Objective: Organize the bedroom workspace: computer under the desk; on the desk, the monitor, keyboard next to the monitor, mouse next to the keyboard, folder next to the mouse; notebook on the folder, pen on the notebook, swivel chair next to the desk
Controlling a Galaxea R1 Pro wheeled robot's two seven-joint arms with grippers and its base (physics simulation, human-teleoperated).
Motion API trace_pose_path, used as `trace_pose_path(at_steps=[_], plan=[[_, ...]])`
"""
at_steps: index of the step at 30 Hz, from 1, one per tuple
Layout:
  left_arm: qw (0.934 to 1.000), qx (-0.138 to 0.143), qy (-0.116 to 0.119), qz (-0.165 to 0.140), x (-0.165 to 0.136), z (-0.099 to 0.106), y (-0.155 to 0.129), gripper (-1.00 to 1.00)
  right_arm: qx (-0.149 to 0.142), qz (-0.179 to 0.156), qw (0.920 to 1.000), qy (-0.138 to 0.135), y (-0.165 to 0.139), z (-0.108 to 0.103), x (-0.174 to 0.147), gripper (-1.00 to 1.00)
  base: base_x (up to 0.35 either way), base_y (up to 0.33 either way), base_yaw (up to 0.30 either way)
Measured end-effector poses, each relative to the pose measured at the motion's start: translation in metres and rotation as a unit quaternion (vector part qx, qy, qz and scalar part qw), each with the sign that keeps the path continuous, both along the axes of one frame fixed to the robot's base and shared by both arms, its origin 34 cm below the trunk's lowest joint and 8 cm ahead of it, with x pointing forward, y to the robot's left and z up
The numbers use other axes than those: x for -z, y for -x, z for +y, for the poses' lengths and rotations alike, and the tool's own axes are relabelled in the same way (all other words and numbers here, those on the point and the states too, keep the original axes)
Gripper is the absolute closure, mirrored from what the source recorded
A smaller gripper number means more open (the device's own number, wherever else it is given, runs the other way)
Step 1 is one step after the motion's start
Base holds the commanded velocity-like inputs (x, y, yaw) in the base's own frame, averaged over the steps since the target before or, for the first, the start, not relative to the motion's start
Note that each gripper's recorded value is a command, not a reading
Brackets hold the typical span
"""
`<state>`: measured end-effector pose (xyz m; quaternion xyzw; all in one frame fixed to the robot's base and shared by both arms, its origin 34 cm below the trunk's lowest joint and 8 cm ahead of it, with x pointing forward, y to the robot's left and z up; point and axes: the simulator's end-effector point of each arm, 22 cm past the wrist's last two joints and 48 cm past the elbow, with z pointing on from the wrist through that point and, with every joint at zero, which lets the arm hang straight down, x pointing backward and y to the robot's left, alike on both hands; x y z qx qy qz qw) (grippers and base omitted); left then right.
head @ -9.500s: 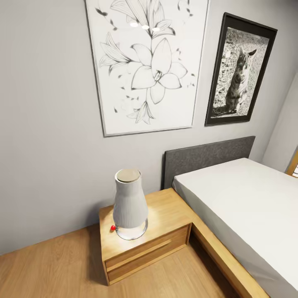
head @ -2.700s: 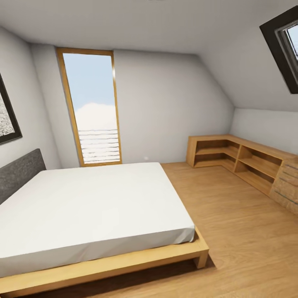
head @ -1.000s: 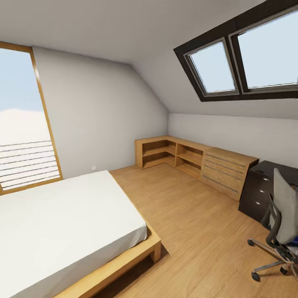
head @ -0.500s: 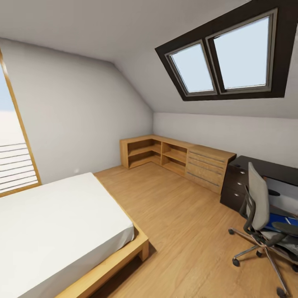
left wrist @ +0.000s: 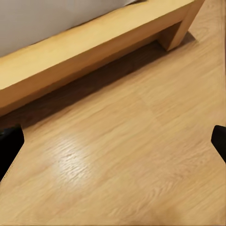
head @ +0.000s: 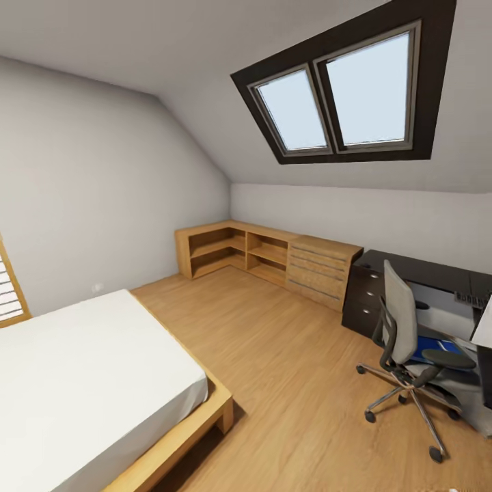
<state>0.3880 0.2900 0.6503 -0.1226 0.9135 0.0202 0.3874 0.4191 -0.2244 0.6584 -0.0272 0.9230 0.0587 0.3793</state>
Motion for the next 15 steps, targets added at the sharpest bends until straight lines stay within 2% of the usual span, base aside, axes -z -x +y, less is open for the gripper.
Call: trace_pose_path(at_steps=[5,15], plan=[[1.0000,0.000,0.000,0.000,0.0001,0.0002,0.0001,-1.00,0.001,0.000,1.0000,0.000,-0.0002,-0.0003,-0.0001,-1.00,0.146,0.160,-0.293],[1.0000,0.000,0.000,-0.001,-0.0007,0.0005,-0.0011,-1.00,0.003,-0.003,1.0000,0.000,-0.0017,-0.0009,-0.0012,-1.00,0.018,0.018,-0.296]])
